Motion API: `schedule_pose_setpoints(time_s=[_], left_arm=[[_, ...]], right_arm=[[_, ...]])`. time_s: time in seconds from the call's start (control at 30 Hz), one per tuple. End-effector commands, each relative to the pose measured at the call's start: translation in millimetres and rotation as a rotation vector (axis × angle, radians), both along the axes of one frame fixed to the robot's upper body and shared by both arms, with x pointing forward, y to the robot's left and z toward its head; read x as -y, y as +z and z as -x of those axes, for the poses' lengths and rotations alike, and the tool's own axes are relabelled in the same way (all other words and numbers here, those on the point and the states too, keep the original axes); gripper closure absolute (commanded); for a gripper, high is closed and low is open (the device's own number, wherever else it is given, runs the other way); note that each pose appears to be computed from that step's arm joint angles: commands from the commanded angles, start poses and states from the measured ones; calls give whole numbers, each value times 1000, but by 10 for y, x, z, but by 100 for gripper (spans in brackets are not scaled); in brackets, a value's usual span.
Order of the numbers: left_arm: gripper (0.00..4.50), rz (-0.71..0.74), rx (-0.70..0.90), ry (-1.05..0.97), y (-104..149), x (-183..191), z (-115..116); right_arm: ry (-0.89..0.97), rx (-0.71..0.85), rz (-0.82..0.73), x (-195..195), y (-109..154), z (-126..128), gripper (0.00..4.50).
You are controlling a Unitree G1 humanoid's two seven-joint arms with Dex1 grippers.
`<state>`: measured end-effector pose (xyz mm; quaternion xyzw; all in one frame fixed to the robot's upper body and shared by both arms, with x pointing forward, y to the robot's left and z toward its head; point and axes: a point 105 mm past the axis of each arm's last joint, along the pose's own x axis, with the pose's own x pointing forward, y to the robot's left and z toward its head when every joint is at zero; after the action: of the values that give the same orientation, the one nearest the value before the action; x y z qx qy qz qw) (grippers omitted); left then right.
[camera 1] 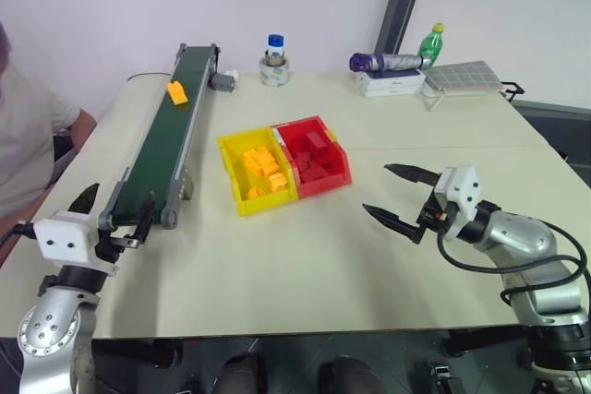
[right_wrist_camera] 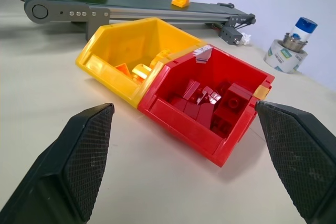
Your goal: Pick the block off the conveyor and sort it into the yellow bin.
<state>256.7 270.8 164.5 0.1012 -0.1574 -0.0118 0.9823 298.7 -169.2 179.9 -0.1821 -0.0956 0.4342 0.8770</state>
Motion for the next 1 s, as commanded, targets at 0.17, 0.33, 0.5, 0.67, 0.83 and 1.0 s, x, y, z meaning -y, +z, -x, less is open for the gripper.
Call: schedule_pose_setpoints(time_s=[0.17, 0.33, 0.5, 0.67, 0.83, 1.0], left_arm=[[3, 23, 50, -2, 129, 130, -28], [3, 43, 47, 4, 151, 189, -68], [3, 125, 25, 98, 205, 163, -212], [3, 212, -33, 201, 267, 122, -450], [3, 209, -77, 260, 431, 265, -779], [3, 287, -132, 289, 485, 294, -929]], right_arm=[[10, 44, -11, -8, 103, 8, 0], [5, 49, -13, -1, 114, 5, 0], [10, 52, -10, -10, 131, -5, 0], [23, 63, -15, -42, 190, -24, 0], [32, 59, -15, -71, 175, -49, 0], [29, 49, -21, -64, 155, -30, 0]])
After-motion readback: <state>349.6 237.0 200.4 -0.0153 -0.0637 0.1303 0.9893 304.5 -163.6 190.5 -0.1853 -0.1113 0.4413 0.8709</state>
